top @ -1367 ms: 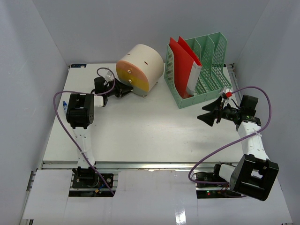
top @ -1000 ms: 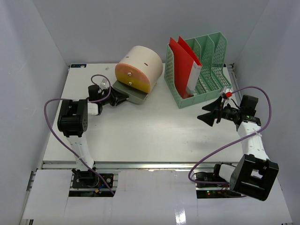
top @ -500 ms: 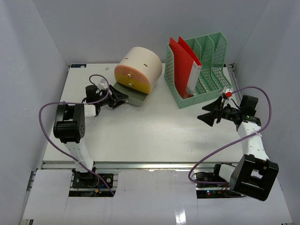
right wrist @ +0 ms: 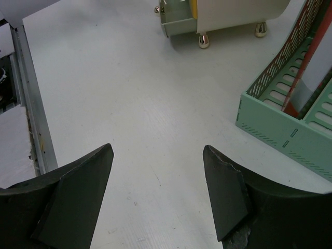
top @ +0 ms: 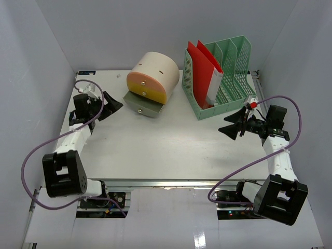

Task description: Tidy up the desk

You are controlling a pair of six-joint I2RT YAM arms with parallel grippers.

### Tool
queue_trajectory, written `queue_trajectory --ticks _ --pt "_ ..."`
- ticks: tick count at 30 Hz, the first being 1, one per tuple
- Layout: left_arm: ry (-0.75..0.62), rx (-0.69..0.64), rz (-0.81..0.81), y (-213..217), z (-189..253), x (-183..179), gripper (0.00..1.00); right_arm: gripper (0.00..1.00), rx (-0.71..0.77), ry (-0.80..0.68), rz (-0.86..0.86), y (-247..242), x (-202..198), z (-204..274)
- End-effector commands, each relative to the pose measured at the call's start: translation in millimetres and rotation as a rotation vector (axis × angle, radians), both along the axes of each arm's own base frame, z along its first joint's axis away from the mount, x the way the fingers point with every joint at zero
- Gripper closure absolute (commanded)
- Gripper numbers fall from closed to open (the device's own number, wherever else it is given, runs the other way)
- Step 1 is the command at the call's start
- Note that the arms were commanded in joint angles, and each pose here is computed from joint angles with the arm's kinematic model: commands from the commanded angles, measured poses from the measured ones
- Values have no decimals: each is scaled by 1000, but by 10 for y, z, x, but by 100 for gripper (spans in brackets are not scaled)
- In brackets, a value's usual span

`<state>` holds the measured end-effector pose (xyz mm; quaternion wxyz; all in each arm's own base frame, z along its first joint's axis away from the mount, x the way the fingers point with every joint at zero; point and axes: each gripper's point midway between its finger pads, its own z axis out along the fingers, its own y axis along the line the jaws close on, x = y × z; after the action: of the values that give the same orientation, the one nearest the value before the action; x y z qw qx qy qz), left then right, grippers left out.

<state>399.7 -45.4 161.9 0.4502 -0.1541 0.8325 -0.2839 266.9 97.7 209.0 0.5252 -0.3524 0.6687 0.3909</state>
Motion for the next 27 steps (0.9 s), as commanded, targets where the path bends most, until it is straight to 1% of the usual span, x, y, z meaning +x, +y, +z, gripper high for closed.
queue_trajectory --ticks 1,4,6,10,13,17,19,23,27 --pt "117 438 346 1002 -147 -433 2 23 -5 -56 15 9 -3 173" --pt "143 567 481 1334 -132 -591 2 23 2 -50 17 12 -3 163" --pt "172 612 573 1557 -160 -637 3 23 11 -37 18 16 -2 146" --pt "317 629 676 1916 -394 -594 4 23 17 -22 18 10 9 100" --pt "379 629 704 2048 -548 -527 5 23 21 -11 19 9 16 67" --pt "348 664 755 2239 -434 -357 8 23 24 0 17 3 34 32" --pt "360 687 781 2357 -417 -316 9 23 27 11 17 1 42 11" --pt "444 679 767 2417 -723 -217 12 23 22 16 9 -11 61 -8" --pt "479 659 759 2486 -901 -135 18 23 19 14 8 -13 64 -8"
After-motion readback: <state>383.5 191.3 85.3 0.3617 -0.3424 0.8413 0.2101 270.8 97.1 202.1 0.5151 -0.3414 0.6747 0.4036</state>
